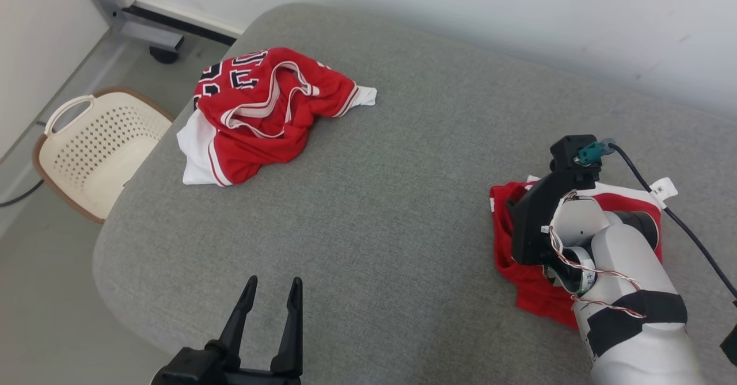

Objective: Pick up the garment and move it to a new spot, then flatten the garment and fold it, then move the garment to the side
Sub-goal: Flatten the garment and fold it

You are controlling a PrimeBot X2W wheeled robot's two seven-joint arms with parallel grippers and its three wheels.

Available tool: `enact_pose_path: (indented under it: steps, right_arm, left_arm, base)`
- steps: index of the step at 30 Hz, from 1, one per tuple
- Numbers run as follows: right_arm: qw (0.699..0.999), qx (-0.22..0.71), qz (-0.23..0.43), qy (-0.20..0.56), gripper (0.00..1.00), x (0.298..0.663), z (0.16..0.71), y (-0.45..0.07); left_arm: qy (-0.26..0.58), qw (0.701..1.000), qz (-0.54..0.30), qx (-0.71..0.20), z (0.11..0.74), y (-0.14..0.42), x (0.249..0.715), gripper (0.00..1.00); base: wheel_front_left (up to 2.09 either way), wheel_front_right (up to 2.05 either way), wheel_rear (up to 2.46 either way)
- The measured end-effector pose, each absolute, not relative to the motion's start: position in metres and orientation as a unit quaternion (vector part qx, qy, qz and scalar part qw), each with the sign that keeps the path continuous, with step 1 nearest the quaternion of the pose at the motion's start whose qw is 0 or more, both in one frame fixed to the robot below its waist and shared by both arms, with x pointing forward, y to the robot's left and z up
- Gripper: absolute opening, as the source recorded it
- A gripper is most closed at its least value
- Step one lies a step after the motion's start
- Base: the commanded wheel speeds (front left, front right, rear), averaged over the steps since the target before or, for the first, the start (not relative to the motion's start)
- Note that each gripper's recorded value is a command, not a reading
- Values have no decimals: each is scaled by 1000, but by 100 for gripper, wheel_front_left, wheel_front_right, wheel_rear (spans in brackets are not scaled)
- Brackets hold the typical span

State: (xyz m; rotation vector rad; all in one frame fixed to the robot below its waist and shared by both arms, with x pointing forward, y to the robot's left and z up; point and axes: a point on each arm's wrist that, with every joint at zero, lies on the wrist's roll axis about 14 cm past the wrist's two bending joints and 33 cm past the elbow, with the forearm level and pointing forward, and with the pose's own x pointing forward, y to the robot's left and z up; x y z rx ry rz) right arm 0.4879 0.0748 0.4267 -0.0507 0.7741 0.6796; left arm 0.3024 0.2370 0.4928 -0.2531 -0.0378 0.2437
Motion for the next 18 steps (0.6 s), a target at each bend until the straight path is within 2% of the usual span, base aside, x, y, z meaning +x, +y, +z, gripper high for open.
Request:
enact_pose_path:
  steps: [3,13,18]
  right_arm:
    - [874,-32,319,364,100,487,440,68]
    - [921,-4,263,287,100,486,506,10]
    - [937,16,221,271,100,474,514,-31]
  left_arm:
    - [-25,985,120,-124,496,238,301,100]
    - [-56,987,95,-115,515,233,305,100]
    - [-71,987,81,-117,523,229,306,100]
  base:
    - [0,0,0]
    - [0,0,0]
    - [0,0,0]
